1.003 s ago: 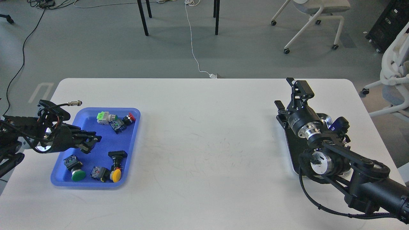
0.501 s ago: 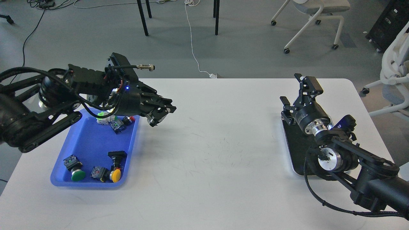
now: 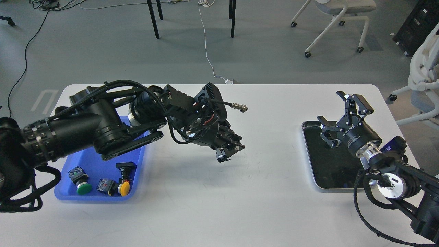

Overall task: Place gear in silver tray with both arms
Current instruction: 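Carry the second gear with the left gripper toward the table center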

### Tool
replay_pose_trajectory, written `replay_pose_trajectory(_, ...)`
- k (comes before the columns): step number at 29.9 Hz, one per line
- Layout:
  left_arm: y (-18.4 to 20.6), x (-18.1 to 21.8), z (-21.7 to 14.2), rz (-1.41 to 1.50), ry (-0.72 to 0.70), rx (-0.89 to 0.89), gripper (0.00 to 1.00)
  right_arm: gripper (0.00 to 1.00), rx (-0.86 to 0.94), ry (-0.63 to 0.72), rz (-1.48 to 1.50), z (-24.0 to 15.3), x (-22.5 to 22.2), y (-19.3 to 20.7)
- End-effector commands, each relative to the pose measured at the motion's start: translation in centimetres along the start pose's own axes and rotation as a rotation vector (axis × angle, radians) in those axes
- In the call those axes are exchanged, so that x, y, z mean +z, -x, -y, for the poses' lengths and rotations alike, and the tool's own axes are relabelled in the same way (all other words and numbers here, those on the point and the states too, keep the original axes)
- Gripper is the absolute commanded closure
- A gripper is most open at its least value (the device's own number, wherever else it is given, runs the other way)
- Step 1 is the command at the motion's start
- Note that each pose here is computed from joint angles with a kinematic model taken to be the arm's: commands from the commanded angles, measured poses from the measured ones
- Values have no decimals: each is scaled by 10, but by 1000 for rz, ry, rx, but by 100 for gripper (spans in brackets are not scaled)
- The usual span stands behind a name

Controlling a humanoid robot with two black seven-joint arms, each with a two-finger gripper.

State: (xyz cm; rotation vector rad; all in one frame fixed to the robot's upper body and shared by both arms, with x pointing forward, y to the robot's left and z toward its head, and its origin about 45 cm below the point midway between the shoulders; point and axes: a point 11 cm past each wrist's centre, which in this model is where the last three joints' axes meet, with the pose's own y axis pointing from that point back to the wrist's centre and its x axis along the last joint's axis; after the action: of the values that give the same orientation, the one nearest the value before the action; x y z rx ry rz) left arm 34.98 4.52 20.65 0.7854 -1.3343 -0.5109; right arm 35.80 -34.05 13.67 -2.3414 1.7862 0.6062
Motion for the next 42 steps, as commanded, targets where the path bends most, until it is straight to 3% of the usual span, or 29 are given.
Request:
replay_pose_trajectory(1,3,19,23,30,50,-46,86,1,3,5,2,-2,2,-1)
replay_pose_trajectory(9,-14,42,53,58,99,-53,86,1,3,4,0,-2,1,-1)
replay_pose_trajectory(42,34,22,62,-14,44,-164,80,1,13,5,-15,-4,-2,-7)
